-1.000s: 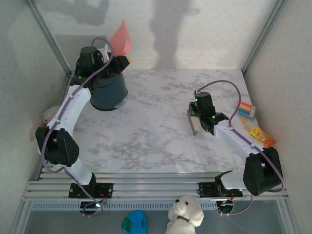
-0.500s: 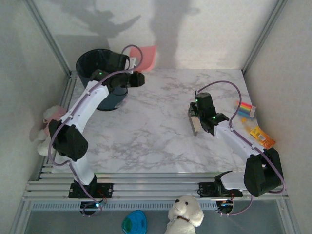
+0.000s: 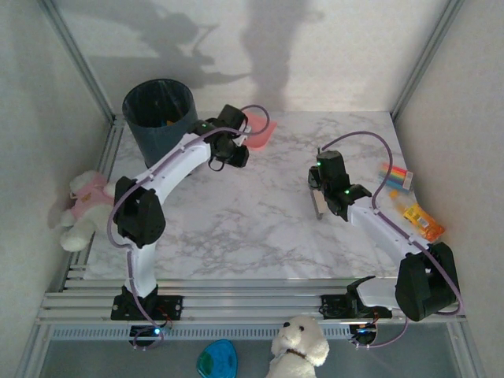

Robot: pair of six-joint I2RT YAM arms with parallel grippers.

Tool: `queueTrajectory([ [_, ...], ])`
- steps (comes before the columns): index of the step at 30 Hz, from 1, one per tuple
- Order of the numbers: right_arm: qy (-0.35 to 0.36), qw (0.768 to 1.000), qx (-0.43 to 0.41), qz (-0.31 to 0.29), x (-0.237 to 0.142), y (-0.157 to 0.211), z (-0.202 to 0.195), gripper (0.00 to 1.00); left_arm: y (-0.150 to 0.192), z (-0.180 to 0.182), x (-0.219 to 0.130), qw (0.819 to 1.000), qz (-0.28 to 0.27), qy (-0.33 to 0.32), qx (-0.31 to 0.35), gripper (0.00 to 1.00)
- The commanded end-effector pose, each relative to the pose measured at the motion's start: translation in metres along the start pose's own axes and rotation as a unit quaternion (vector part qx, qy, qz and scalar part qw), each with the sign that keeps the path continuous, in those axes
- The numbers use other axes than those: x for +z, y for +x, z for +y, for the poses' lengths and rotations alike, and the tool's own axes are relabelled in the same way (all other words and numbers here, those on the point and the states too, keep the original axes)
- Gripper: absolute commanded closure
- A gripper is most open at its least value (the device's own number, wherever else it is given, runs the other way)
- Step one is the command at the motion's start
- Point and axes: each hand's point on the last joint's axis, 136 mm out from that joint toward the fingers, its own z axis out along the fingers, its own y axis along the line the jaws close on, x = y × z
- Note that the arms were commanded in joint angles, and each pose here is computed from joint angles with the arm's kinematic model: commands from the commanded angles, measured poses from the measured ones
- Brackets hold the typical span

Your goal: Sweep away the paper scraps from the table

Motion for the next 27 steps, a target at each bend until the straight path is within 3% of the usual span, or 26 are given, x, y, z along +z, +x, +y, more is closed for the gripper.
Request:
queueTrajectory([
  [1,0.021,1.0,0.009,-0.021,-0.007,-0.01,-0.011,1.0,0.007,-0.001,0.007,0.999,0.019,-0.03,0.034,1.0],
  [14,0.042,0.999,0.01,-0.029,-0.012,-0.011,-0.02,1.0,0.055,-0.034,0.06,0.99,0.103,-0.001,0.093,1.0],
  [27,0.052,0.998,0.007,-0.024,-0.013,-0.008,-0.024,1.0,0.097,-0.06,0.08,0.976,0.162,0.035,0.144,1.0],
])
